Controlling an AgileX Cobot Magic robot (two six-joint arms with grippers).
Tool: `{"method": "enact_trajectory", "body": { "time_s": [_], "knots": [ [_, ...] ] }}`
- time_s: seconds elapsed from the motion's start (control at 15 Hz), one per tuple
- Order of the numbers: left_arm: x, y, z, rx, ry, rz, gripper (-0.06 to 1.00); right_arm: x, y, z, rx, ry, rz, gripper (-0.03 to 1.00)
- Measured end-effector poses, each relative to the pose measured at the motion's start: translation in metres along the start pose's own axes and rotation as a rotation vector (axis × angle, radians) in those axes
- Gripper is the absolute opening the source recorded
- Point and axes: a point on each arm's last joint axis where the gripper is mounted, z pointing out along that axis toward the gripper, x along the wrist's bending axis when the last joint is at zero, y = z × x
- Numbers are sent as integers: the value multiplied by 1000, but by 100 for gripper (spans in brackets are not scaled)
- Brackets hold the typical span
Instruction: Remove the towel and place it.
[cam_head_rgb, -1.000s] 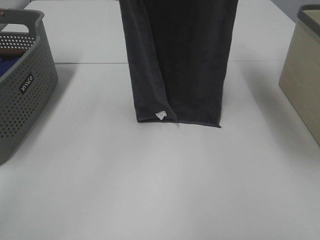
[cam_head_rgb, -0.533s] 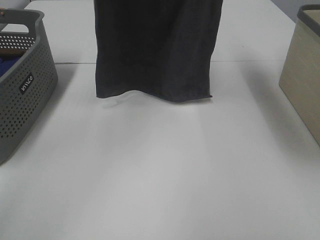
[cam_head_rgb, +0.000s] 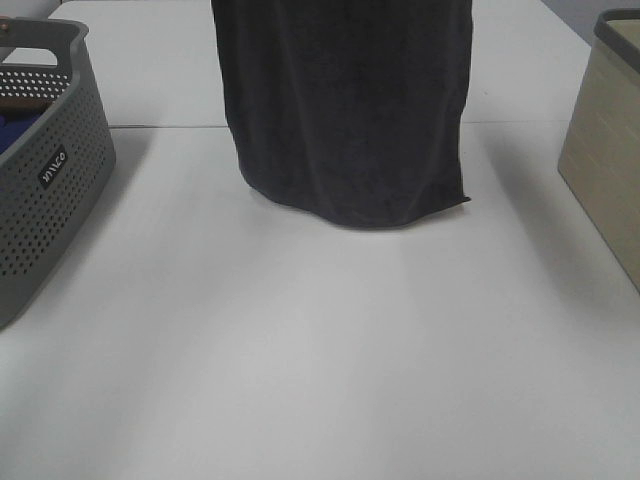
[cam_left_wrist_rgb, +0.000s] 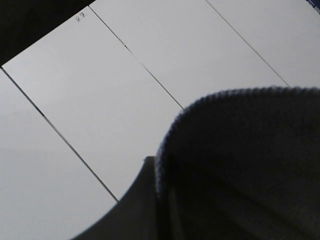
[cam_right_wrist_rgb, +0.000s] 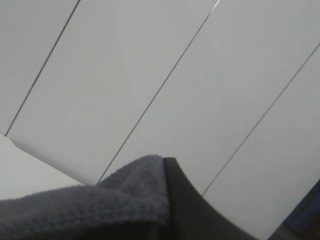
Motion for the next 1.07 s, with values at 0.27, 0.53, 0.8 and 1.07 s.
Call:
{"method": "enact_trajectory", "body": {
  "time_s": [0.27,0.53,0.8,1.07],
  "knots": [
    [-3,-22,16,-36,53,-22,0,-7,-26,34,-59,42,149,1],
    [-17,-41,47,-78,89,-18,0,-11,-47,66,-119,99,261,1],
    [-13,-62,67,-131,174,-25,0,-18,-53,97,-174,84,351,1],
    [0,-94,72,-118,244,-78,0,-3,-57,120,-221,111,406,1]
  ]
}}
